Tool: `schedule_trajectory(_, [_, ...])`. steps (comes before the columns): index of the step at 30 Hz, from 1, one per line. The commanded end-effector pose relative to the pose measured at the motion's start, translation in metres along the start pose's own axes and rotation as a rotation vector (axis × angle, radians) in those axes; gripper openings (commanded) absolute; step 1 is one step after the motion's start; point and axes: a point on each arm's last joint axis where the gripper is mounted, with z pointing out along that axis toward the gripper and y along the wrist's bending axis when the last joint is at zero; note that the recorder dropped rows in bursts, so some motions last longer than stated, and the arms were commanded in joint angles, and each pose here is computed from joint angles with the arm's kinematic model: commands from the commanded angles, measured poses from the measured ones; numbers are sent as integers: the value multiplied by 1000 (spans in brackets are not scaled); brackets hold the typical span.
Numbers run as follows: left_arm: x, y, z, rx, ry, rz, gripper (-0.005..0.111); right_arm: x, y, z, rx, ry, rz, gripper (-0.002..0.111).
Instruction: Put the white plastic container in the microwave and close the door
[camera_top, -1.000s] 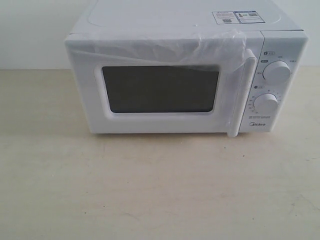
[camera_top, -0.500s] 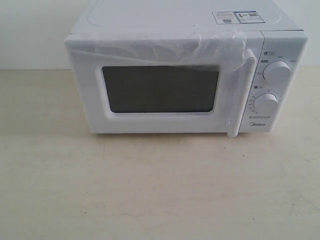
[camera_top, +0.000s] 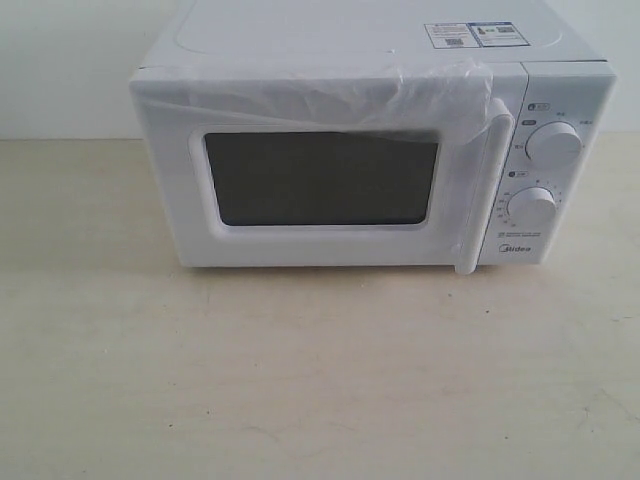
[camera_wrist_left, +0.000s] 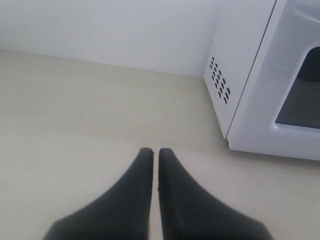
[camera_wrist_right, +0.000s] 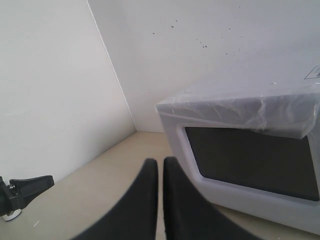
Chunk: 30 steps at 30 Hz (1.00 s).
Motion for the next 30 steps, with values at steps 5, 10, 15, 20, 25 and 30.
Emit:
schedule_trajectory(5, [0,0,0,-2,-12,-16,4,-4,-2,-1,35,-38,-288,0])
schedule_trajectory(10, [0,0,0,-2,-12,-16,4,-4,-9,-1,147,-35,-280,0])
schedule_trajectory(15, [0,0,0,-2,-12,-16,4,7,-14,-3,253,81,-372,0])
schedule_trajectory(20, [0,0,0,-2,-12,-16,4,20,-19,-14,352,94,-479,0])
schedule_trajectory(25, [0,0,0,-2,-12,-16,4,34,-26,-17,393,91,-516,0])
schedule_trajectory(30, [0,0,0,-2,-12,-12,4,49,-37,-17,440,93,-488,0])
